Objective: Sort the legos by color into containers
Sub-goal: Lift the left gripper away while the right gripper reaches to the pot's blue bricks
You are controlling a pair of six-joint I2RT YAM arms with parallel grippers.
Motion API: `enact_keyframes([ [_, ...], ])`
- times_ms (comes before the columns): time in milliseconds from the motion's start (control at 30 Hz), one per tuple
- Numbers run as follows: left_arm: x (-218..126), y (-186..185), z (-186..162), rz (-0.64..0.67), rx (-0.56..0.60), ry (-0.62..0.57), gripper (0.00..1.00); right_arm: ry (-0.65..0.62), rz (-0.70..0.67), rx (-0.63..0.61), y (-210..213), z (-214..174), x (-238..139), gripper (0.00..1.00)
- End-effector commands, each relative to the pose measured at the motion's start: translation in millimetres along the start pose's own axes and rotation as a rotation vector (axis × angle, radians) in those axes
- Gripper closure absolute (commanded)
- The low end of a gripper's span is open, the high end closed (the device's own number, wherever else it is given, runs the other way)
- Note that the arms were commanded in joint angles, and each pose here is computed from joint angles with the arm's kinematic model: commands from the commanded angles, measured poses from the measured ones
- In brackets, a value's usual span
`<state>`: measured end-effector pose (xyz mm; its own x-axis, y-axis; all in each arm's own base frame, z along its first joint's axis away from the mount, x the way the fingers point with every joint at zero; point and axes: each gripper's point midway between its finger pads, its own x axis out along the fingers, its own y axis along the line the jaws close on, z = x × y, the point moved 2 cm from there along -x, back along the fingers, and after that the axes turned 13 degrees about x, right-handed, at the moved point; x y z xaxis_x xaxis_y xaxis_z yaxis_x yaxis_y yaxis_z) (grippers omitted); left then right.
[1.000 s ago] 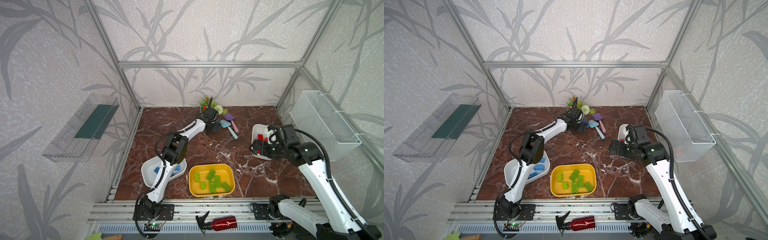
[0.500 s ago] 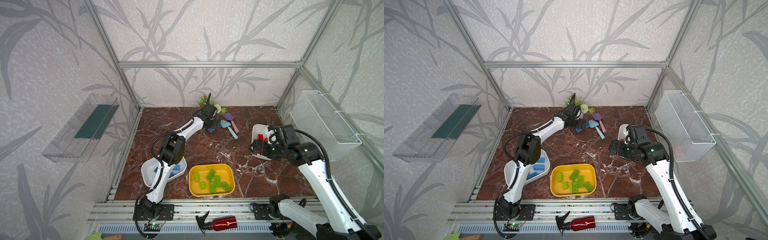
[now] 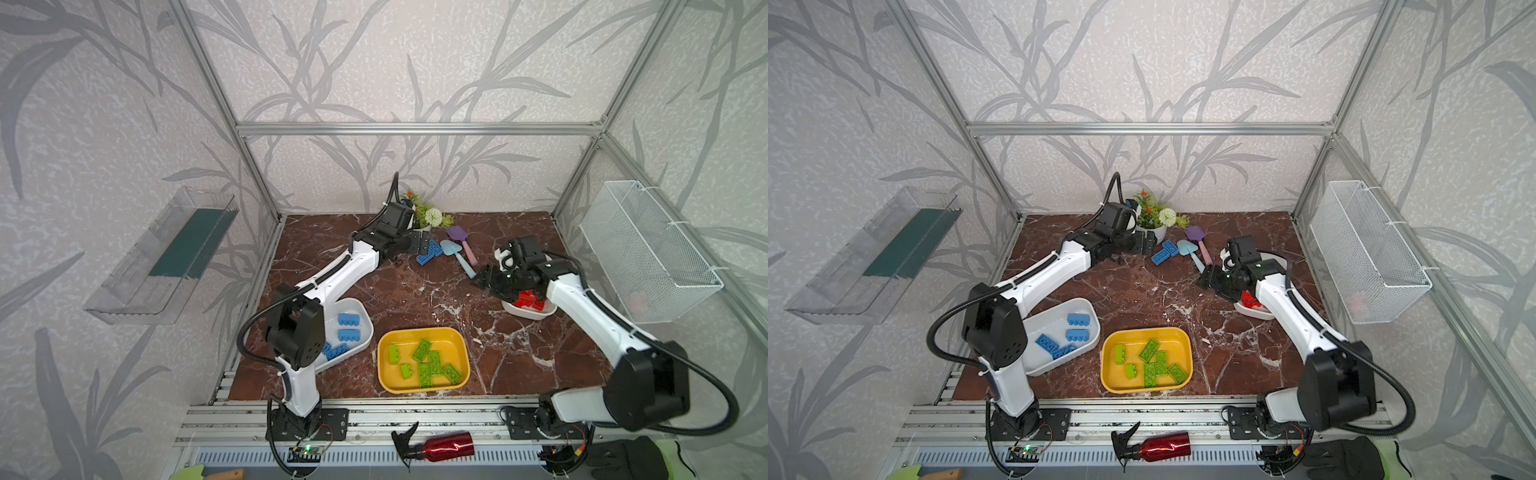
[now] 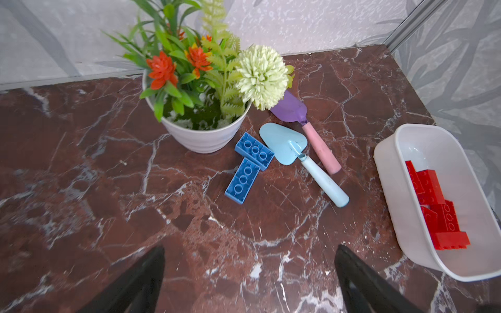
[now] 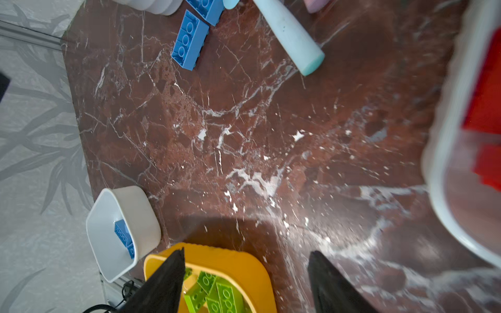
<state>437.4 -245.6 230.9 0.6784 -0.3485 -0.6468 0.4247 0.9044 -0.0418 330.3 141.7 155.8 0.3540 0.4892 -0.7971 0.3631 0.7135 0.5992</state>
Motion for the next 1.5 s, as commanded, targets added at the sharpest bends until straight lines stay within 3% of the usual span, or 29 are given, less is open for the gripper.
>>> enact_keyframes([
  [0,-30,32,-13,0.101,-0.102,0.005,0.03,0.035,0.176,0.046,44,25,28,0.23],
  [200,-68,75,-47,0.171,-0.257,0.010,0.03,0.092,0.219,0.181,60,63,91,0.17],
  [333,-83,96,-62,0.220,-0.325,0.007,0.03,0.058,0.266,0.293,69,88,117,0.10],
  [467,-89,110,-64,0.247,-0.349,0.004,0.02,0.013,0.293,0.327,81,110,132,0.10],
  [567,-89,118,-61,0.261,-0.348,-0.002,0.02,-0.012,0.284,0.185,100,120,133,0.21],
  [633,-88,122,-60,0.266,-0.343,-0.004,0.02,-0.061,0.200,-0.012,107,120,130,0.28],
  [733,-89,128,-57,0.279,-0.331,-0.009,0.03,-0.165,0.102,-0.336,110,118,127,0.28],
  [833,-93,133,-52,0.289,-0.313,-0.019,0.03,-0.267,0.091,-0.525,108,115,134,0.27],
  [1200,-102,142,-37,0.298,-0.279,-0.041,0.03,-0.324,0.042,-0.658,90,127,169,0.28],
  [1467,-106,149,-39,0.315,-0.272,-0.037,0.02,-0.295,-0.019,-0.760,93,127,188,0.31],
])
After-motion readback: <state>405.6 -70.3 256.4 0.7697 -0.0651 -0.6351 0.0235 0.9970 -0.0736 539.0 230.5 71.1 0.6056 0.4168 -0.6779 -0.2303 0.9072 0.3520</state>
